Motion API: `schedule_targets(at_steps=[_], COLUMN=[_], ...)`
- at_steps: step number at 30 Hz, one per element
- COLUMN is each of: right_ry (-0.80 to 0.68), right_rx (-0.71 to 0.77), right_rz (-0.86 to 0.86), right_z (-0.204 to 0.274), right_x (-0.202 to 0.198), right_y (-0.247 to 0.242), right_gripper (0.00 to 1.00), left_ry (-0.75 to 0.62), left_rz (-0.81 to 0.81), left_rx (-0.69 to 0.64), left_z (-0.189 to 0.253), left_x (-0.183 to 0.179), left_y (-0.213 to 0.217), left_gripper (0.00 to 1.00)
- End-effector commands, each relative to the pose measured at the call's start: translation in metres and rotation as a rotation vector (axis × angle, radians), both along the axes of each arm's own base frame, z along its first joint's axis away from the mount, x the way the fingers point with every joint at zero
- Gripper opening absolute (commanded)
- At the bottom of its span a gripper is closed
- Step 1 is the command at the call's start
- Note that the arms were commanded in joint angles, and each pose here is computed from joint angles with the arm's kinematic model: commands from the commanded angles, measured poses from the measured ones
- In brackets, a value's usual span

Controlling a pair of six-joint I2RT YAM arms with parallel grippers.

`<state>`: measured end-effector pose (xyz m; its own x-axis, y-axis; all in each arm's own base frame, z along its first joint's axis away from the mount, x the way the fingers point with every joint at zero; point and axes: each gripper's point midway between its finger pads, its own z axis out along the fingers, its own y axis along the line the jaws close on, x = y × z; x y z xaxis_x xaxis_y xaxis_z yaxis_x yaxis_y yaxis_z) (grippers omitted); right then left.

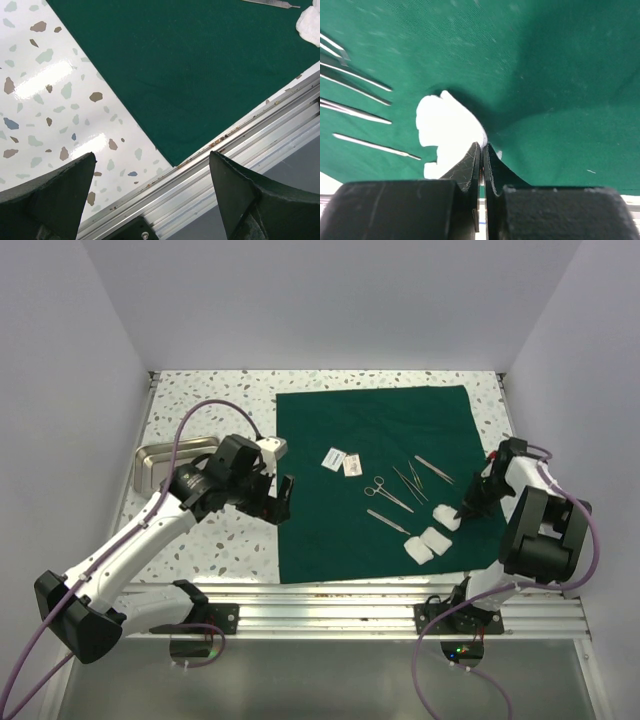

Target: Prepare the surgical pack

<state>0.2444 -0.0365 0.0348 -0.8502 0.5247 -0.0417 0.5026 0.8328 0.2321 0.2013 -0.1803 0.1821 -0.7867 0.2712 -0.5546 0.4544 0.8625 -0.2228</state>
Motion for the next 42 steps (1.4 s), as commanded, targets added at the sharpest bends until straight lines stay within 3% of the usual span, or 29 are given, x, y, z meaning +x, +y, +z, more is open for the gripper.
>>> schedule_targets(at_steps=[1,7,16,21,23,24,28,30,37,42], right_ry=[-0.079,-0.177,-0.381,-0.517,-0.549,-0.543,-0.558,-0.564,-0.57,-0.565], right_rx=[0.005,0.076,0.312,0.481,0.558,0.591,0.685,0.719,0.783,0.807], right_rz=[-0.014,-0.051,-0.096,-0.154,-0.163,-0.183,-0.158,-0.149,-0.121,-0.094], right_z=[0.031,0.075,0.141,0.174,0.188,0.193,0.209,0.218,0.234,0.238], right_x=[0.02,0.044,0.093,0.115,0.117,0.118,0.12,0.118,0.108,0.097], right_y=[0.001,0.021,0.117,0.152,0.172,0.178,0.203,0.214,0.238,0.254], right_gripper=[0.0,0.0,0.0,0.0,0.0,0.0,0.0,0.0,0.0,0.0], left_ry=[-0.069,-0.076,-0.019,0.04,0.098,0.159,0.128,0.181,0.226,0.277], left_rz=[0.001,0.042,0.187,0.258,0.278,0.301,0.326,0.362,0.414,0.427], left_rx=[-0.028,-0.066,-0.254,-0.447,-0.588,-0.665,-0.917,-0.978,-1.073,-1.067], left_z=[0.024,0.039,0.075,0.09,0.103,0.11,0.149,0.145,0.137,0.126], left_x=[0.009,0.013,0.043,0.066,0.076,0.077,0.103,0.109,0.124,0.131], left_y=[0.0,0.001,-0.013,-0.045,-0.066,-0.076,-0.098,-0.105,-0.123,-0.136], left_gripper=[1.0,1.0,1.0,1.0,1.0,1.0,1.0,1.0,1.0,1.0])
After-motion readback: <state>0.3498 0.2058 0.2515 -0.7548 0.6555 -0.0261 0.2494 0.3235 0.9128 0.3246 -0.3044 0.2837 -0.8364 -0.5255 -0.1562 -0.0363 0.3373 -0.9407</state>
